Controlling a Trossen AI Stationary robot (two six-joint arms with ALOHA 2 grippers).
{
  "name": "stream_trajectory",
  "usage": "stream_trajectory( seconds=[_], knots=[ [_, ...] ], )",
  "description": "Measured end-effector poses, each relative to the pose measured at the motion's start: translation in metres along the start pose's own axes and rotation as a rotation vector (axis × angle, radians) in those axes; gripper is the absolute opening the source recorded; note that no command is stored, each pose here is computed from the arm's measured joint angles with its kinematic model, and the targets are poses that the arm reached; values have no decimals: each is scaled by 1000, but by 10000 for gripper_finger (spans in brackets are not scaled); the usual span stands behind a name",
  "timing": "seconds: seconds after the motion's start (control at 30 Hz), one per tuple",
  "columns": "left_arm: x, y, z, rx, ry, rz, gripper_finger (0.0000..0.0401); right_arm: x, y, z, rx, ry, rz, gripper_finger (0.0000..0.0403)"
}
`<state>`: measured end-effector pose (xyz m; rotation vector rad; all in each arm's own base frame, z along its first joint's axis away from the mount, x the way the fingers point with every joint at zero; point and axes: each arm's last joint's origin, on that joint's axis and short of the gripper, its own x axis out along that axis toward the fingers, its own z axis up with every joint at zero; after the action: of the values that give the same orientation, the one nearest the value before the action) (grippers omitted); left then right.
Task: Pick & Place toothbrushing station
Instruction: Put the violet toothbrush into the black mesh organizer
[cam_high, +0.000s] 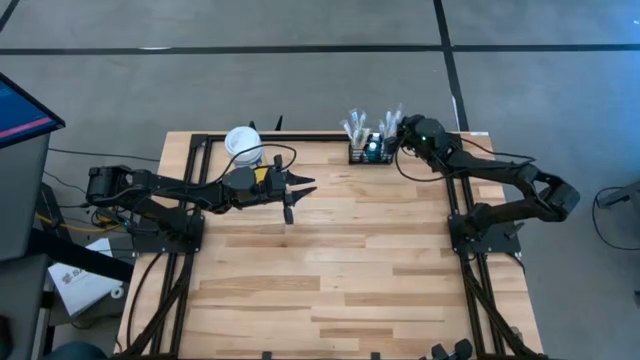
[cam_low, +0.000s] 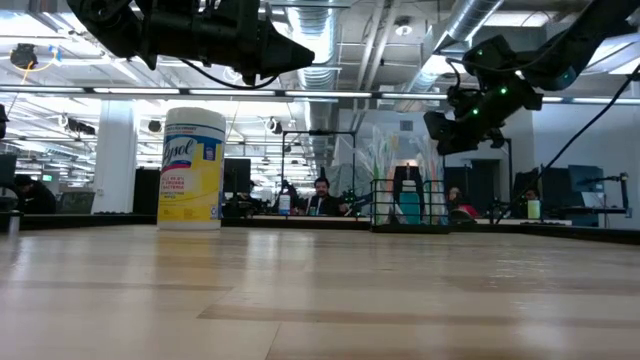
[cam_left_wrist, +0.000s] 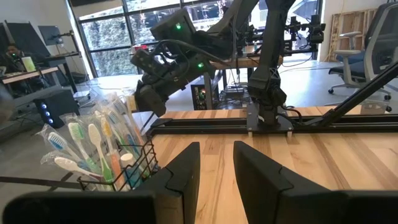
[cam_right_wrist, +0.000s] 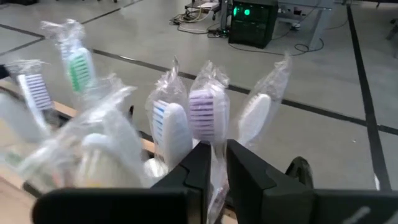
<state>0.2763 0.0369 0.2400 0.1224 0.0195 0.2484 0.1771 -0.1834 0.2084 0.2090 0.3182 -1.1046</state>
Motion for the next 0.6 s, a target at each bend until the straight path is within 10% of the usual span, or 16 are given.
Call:
stream_trajectory(
  seconds=[0.6],
  knots=[
    [0, 0, 0, 0, 0, 0, 92, 0, 0, 1, -6, -12, -4, 110]
  ],
)
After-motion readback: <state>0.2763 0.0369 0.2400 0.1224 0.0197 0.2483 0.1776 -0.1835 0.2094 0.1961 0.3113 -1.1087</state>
